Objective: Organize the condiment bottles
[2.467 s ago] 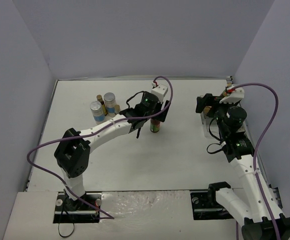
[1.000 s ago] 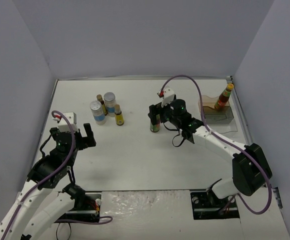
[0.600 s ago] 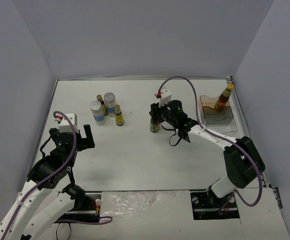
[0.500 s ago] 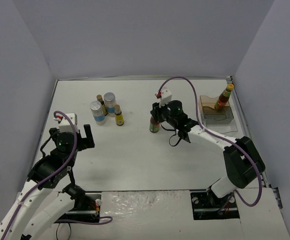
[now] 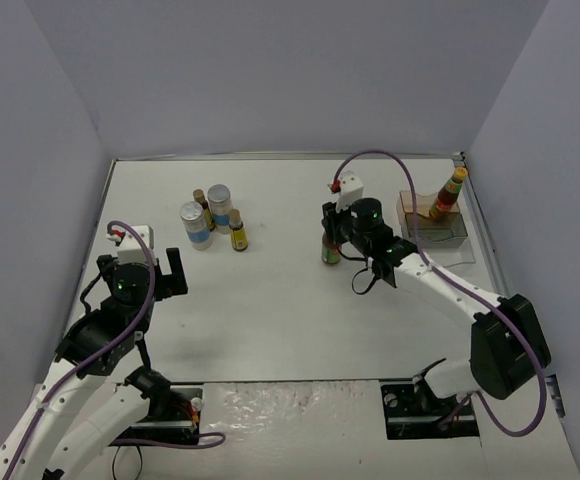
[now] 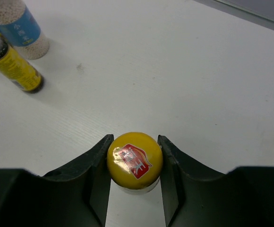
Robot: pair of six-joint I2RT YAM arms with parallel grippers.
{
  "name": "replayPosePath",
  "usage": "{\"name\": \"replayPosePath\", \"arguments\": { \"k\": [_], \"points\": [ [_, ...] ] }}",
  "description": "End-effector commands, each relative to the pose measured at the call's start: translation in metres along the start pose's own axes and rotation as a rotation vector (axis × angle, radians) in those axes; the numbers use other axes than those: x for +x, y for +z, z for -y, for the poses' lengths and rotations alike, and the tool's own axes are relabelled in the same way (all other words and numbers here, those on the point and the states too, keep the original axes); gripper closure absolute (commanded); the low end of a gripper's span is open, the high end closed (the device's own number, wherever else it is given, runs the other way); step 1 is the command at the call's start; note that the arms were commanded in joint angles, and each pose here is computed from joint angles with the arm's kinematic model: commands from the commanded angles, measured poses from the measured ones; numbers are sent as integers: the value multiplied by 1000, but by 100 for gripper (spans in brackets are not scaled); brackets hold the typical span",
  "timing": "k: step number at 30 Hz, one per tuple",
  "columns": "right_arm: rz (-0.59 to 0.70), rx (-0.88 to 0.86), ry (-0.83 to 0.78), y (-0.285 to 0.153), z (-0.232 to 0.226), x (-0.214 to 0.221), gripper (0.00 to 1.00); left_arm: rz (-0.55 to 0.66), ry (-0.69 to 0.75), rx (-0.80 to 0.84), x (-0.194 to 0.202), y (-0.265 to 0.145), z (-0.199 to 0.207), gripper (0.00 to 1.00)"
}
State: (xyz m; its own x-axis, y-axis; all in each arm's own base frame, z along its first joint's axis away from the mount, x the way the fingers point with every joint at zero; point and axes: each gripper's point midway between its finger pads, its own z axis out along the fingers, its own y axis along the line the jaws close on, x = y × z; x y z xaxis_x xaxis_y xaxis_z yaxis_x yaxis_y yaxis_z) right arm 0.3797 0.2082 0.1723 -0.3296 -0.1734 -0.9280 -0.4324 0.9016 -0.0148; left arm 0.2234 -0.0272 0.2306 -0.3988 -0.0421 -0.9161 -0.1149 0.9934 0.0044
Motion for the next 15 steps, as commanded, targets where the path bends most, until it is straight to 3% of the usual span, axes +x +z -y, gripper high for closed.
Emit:
{"name": "replayPosePath", "arguments": {
  "k": [1,5,15],
  "points": [
    [354,212,17,-51,76,-131,100,42,-18,-1,-15,3,3,3],
    [387,374,25,-73,137,-144,100,43,-23,1,-15,4,3,3],
    [462,546,98,-82,234,-165,100,19,-18,5,-12,10,6,3]
  ]
}}
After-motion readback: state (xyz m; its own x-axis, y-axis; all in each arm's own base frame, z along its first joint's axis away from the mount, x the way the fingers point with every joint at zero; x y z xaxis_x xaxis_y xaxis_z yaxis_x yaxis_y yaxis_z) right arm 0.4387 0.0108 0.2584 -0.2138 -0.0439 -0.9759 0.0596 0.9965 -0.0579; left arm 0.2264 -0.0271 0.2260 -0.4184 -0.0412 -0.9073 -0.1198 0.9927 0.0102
